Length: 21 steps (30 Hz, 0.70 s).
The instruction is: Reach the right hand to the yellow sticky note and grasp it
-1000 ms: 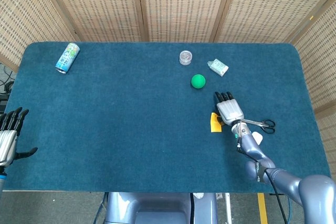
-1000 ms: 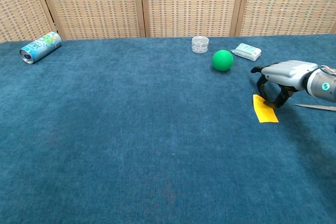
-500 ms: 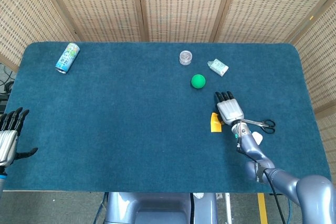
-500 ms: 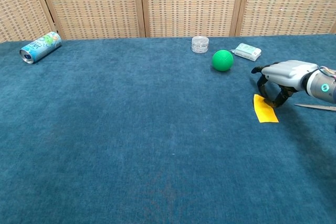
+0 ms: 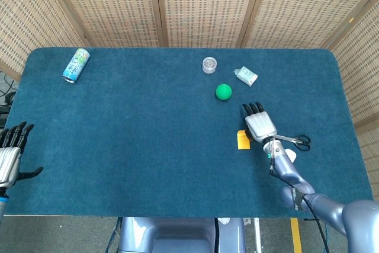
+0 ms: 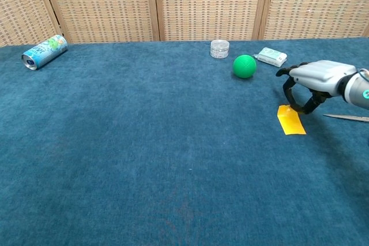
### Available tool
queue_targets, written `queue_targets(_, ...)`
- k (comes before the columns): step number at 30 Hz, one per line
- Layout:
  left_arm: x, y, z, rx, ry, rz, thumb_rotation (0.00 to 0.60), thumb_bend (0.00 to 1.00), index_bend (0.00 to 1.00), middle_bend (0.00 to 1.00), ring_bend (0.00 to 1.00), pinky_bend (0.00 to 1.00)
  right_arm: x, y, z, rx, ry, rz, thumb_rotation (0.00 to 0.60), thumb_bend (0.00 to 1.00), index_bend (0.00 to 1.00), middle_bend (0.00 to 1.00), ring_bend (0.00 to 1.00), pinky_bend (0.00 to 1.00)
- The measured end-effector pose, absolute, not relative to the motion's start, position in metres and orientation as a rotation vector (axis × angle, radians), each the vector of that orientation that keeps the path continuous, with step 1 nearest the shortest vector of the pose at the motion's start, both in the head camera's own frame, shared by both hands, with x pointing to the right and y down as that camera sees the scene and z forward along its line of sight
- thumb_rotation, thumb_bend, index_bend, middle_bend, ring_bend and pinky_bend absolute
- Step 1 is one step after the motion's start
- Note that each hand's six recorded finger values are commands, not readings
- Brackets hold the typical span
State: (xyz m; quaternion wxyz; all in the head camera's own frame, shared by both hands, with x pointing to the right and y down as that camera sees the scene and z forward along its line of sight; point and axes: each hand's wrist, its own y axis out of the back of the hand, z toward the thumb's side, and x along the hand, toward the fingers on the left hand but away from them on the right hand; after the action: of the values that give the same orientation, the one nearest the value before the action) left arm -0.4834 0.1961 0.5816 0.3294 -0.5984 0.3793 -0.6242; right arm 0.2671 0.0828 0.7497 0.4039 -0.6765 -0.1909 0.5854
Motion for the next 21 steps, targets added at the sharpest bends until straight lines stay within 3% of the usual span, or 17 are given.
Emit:
queue_targets(7, -0.481, 0.198, 0.58, -1.573, 0.986, -1.623, 0.6, 0.01, 0.0, 0.0, 0.0, 0.0, 0.262, 0.105, 0.688, -1.742, -0.476, 1.25, 0.6, 0.62, 0.69, 0.09, 0.0, 0.0)
queue_targets(18, -0.477, 0.205, 0.575, -1.58, 0.982, -1.596, 0.6, 0.01, 0.0, 0.0, 0.0, 0.0, 0.292, 0.182, 0.574, -1.676, -0.449, 0.916, 0.6, 0.61, 0.69, 0.11, 0.0, 0.0)
queue_targets(20, -0.477, 0.205, 0.574, -1.581, 0.983, -1.592, 0.6, 0.01, 0.0, 0.0, 0.0, 0.0, 0.299, 0.189, 0.56, -1.652, -0.469, 0.896, 0.6, 0.58, 0.6, 0.1, 0.0, 0.0)
queue_targets(21, -0.477, 0.205, 0.574, -1.583, 0.984, -1.59, 0.6, 0.01, 0.0, 0.0, 0.0, 0.0, 0.302, 0.191, 0.555, -1.64, -0.482, 0.891, 0.6, 0.51, 0.48, 0.08, 0.0, 0.0)
